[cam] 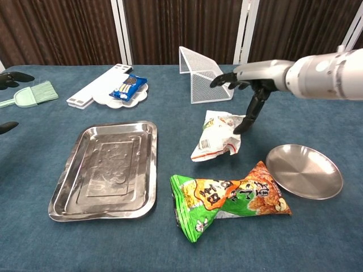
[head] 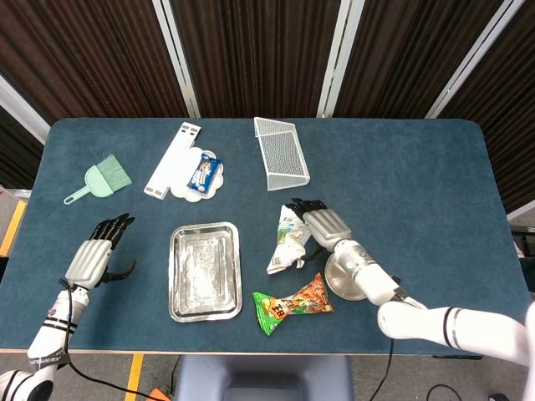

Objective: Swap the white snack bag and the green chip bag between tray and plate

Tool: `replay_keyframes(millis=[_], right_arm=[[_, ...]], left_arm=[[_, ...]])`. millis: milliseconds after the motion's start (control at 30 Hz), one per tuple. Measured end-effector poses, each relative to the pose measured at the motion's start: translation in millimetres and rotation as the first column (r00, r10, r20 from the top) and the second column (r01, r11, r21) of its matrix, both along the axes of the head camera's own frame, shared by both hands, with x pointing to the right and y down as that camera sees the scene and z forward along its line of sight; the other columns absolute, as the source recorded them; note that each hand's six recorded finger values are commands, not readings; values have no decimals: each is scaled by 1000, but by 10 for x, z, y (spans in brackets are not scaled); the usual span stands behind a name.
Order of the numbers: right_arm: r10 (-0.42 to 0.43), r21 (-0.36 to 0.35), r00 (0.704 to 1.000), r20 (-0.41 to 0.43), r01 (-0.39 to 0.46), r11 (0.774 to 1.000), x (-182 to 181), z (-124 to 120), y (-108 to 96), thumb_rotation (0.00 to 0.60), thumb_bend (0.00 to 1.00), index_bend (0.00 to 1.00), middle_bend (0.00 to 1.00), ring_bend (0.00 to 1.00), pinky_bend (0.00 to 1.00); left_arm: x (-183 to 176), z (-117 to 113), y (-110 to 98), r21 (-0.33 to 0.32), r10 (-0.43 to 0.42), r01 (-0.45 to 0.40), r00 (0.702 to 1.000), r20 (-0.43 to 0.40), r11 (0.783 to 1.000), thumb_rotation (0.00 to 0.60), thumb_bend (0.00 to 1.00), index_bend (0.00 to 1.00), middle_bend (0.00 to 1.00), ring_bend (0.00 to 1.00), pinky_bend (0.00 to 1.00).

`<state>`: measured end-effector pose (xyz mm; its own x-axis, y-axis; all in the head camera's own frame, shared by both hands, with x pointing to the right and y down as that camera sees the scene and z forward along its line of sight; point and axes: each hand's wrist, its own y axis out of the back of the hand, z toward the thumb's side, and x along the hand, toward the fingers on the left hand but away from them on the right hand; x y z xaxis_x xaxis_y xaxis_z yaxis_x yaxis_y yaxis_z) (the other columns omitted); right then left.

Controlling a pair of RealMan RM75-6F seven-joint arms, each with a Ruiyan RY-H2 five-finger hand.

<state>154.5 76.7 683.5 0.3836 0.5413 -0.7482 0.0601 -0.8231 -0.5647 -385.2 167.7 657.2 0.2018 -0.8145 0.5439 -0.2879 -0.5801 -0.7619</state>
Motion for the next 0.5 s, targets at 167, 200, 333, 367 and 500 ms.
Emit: replay_keyframes(millis=[167,200,333,367,500], right_arm=[[-14,-56,998,-62,10,998,-132,302,90,600,166,0,0,0,0],[-15,-65,997,-71,10,998,-141,358,111,600,166,0,0,0,9],[-21,-56,996,-85,16,998,-177,470,140,600,166,222,153,130,407],[-20,-39,996,-91,17,999,-180,490,126,600,167,296,211,203,493],[-6,32,995,-99,10,999,-198,514,80,600,234,679,511,586,827]], left_arm=[[-74,16,-35,-4,-15,15,1000,12,1000,600,384,0,0,0,26],[-84,25,-41,-7,-18,18,1000,12,1000,600,384,0,0,0,26],[-111,61,-53,-19,-16,17,1000,21,1000,600,385,0,0,0,26],[-114,65,-56,-19,-12,13,1000,27,1000,600,385,0,0,0,26],[-95,66,-83,-14,5,-4,999,43,1000,600,385,0,0,0,26]])
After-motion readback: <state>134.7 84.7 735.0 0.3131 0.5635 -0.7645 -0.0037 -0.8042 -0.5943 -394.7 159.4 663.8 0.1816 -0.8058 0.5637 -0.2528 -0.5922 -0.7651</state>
